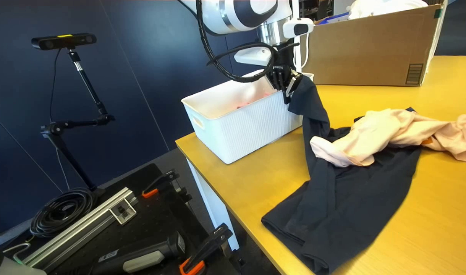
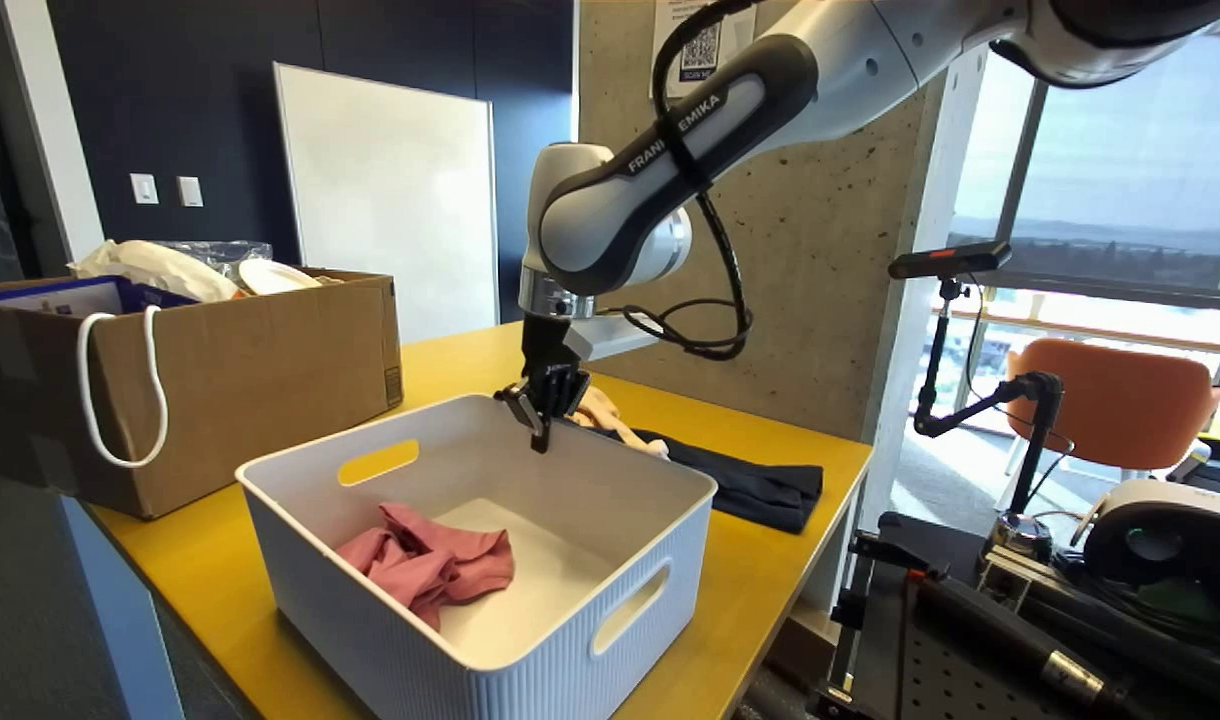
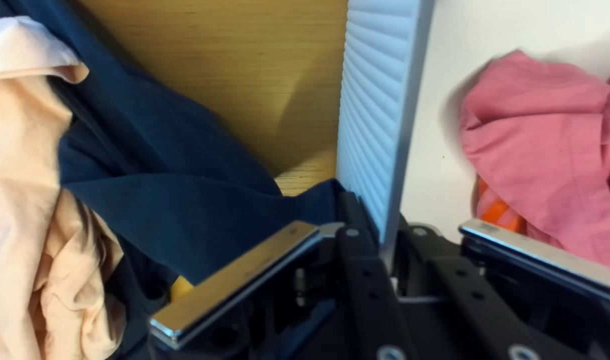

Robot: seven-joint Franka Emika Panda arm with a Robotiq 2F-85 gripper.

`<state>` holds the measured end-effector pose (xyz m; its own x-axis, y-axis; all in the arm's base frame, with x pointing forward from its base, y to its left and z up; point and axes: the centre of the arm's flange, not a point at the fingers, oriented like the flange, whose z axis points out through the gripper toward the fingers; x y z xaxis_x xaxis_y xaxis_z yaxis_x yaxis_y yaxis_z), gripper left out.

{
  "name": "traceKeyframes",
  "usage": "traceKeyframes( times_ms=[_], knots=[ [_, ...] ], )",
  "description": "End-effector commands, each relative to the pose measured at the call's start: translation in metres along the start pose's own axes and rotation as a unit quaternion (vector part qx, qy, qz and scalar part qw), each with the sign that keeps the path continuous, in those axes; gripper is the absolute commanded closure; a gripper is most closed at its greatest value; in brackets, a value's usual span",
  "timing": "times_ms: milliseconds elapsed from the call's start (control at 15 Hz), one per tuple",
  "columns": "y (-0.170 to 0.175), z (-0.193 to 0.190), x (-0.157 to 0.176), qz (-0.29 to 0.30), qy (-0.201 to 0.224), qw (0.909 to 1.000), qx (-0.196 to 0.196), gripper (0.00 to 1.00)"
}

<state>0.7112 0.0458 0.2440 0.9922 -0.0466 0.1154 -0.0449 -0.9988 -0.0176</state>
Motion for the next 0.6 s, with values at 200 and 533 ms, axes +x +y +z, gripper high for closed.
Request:
traceKeyframes(
  times_ms=[200,533],
  knots=[
    [0.012,-0.039,-0.008,-0.017,-0.005,0.9992,0.037,0.34],
    [0.024,-0.092,-0.035,0.003,-0.015,0.9992,0.037,0.01]
  ],
)
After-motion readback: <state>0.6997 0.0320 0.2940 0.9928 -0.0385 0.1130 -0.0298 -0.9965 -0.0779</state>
